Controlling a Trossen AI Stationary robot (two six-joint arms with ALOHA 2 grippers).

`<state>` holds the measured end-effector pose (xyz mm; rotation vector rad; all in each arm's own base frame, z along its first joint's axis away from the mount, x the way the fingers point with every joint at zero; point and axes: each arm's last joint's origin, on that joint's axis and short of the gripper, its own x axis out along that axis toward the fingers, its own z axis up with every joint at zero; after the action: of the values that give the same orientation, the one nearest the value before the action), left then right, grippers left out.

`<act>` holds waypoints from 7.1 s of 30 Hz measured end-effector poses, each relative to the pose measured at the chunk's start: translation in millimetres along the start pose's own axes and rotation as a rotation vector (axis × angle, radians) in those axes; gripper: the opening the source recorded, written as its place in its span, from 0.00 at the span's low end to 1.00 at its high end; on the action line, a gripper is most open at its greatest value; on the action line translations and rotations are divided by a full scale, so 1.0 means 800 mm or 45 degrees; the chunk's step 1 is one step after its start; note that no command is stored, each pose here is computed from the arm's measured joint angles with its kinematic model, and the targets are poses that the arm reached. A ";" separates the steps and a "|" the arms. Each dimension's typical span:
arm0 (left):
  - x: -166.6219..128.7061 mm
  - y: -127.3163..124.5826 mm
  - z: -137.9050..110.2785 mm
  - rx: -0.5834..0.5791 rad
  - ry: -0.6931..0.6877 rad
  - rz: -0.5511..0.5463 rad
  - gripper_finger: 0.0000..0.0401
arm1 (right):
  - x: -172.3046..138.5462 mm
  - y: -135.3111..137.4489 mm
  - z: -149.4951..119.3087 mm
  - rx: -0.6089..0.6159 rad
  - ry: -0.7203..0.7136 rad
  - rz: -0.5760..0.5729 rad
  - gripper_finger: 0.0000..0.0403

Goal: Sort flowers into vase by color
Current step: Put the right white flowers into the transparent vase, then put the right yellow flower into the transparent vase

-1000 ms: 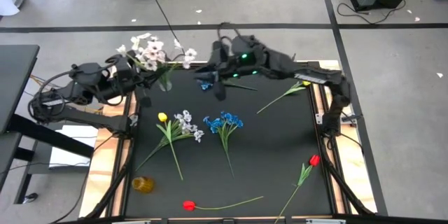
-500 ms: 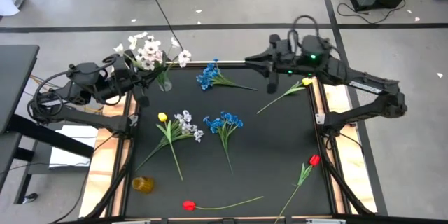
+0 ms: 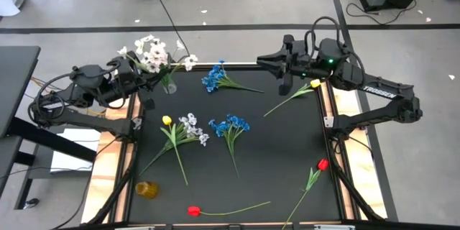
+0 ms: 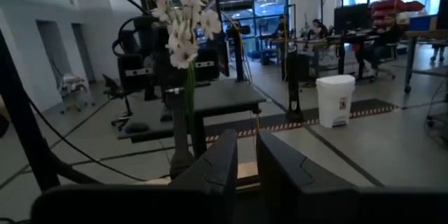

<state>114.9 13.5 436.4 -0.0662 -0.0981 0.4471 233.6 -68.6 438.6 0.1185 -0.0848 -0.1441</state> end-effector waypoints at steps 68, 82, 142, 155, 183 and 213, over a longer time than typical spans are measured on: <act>0.013 0.146 -0.150 0.108 -0.199 0.977 0.02 | 0.000 0.000 0.000 0.000 0.003 0.004 0.16; 0.019 0.160 -0.208 0.084 -0.189 0.933 0.03 | 0.000 0.000 0.000 0.001 0.003 0.005 0.16; 0.025 0.168 -0.209 -0.094 0.500 0.958 0.91 | 0.000 0.000 0.000 0.001 0.004 0.005 0.16; 0.009 0.150 -0.138 -0.239 0.660 0.900 0.91 | 0.000 0.000 0.000 0.001 0.004 0.004 0.16; 0.007 0.105 -0.053 -0.384 0.481 0.078 0.91 | 0.000 0.000 0.000 0.001 0.004 0.005 0.16; 0.117 0.060 -0.027 -0.118 -0.005 -0.439 0.77 | 0.000 0.000 0.000 0.001 0.003 0.005 0.16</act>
<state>181.1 96.4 418.2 -0.1373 -0.1314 0.0978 234.0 -68.6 438.4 0.1190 -0.0826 -0.1404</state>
